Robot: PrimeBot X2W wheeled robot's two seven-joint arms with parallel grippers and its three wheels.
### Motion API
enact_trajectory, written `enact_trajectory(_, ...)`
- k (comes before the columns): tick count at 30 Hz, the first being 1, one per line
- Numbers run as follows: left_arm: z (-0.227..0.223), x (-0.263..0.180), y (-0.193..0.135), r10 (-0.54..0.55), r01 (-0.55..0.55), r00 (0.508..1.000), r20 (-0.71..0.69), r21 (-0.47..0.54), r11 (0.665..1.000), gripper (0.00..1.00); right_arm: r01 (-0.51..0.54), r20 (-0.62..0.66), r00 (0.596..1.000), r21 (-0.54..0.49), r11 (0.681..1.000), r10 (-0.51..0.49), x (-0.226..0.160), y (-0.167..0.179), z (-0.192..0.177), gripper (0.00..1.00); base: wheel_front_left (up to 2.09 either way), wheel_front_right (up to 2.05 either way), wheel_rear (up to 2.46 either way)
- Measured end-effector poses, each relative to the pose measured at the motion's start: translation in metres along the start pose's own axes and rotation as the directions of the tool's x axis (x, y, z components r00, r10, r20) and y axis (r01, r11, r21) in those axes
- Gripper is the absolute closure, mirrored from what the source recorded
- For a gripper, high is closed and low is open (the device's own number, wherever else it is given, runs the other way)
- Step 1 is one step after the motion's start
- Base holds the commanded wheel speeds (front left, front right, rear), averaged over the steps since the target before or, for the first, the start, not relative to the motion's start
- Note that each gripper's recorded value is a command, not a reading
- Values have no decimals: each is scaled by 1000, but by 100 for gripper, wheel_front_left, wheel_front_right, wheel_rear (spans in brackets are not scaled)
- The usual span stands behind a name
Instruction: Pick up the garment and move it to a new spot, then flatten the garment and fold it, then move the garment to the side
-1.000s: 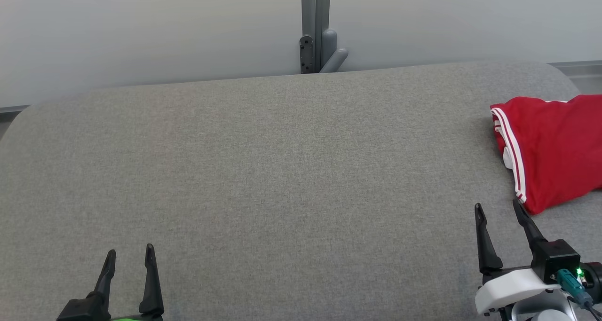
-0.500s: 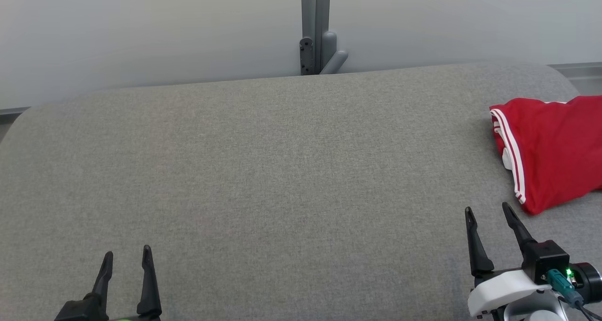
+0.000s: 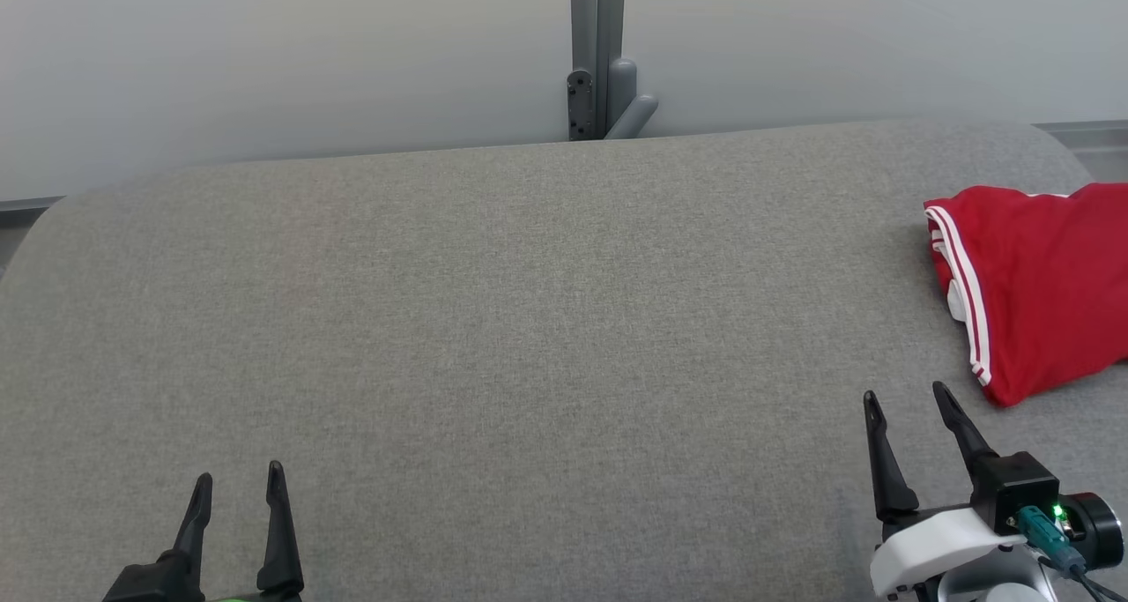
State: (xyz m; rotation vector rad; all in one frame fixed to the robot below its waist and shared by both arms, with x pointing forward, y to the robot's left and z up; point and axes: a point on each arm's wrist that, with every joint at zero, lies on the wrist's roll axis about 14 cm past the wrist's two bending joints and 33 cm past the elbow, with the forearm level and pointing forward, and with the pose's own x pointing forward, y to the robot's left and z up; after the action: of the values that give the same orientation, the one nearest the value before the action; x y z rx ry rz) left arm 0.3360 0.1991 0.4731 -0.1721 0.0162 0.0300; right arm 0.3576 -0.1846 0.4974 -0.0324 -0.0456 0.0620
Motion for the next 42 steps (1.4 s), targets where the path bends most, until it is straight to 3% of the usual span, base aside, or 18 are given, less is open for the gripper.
enact_trajectory(3,1,-1,1,1,-1,1000,3,10,1000,0,-20,13,1000,2,1000,20,2,7,4,0,0,0,0)
enact_trajectory(4,0,-1,0,-2,2,1000,-1,18,1000,100,-20,10,1000,4,1000,20,1,7,3,100,0,0,0)
enact_trajectory(10,-19,-7,1,11,-11,998,-66,-2,1000,100,-12,-74,997,33,999,15,-8,9,-22,100,0,0,0)
enact_trajectory(23,-21,-2,8,60,-79,994,-92,-230,970,100,77,-105,993,285,955,-48,-7,-2,-25,100,0,0,0)
enact_trajectory(42,-12,11,9,73,-113,993,-97,-514,851,100,148,-123,988,587,796,-93,1,-11,-22,100,0,0,0)
